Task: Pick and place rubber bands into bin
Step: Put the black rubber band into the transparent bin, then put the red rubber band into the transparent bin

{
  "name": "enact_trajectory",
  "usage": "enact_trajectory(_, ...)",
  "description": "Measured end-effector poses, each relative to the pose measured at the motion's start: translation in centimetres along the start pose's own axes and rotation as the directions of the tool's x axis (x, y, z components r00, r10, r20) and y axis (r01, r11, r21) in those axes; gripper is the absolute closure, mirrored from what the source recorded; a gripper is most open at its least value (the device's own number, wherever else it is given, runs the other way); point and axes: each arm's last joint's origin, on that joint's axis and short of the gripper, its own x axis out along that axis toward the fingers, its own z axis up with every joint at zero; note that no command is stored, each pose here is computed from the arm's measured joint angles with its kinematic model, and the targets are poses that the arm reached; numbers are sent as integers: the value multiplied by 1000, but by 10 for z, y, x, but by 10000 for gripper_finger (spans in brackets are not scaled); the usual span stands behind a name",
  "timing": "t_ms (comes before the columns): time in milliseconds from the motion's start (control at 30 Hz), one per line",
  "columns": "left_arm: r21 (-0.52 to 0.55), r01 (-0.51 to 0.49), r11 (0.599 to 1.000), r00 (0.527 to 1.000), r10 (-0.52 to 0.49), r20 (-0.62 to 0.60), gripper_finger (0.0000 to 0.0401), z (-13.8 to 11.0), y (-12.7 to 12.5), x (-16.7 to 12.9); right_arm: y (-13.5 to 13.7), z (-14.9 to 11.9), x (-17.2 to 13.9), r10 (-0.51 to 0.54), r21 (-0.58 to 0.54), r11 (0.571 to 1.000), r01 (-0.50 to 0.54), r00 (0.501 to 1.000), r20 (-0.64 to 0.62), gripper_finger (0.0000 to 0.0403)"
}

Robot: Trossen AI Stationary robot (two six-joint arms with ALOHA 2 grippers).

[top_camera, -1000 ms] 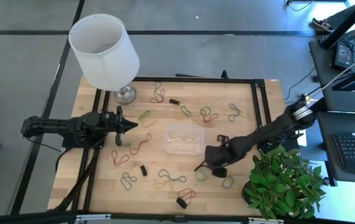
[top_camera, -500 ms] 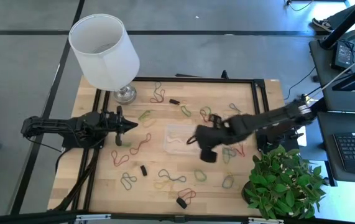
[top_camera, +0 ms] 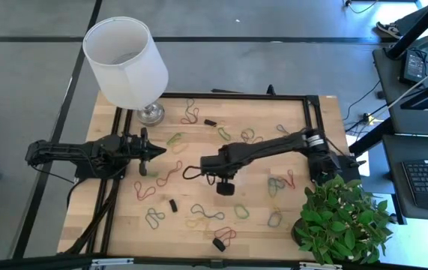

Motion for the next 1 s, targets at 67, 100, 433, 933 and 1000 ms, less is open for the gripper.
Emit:
enact_trajectory(67, 0, 0, 1000, 1000, 0, 1, 397, 0, 0, 0, -2, 2, 13, -6, 6, 1000, 6, 1000, -29, 402)
enact_trajectory(100, 0, 0, 1000, 1000, 0, 0, 397, 0, 0, 0, -3, 3, 18, 1, 11, 1000, 0, 999, -44, 399)
enact_trajectory(433, 0, 0, 1000, 1000, 0, 0, 397, 0, 0, 0, -7, 4, 19, 41, 102, 994, -35, 998, -56, 319)
enact_trajectory(933, 0, 0, 1000, 1000, 0, 0, 397, 0, 0, 0, -12, -8, -31, 46, 254, 966, -43, 999, -6, 287)
enact_trajectory(1000, 0, 0, 1000, 1000, 0, 0, 397, 0, 0, 0, -11, -14, -51, 34, 271, 962, -43, 999, 38, 298)
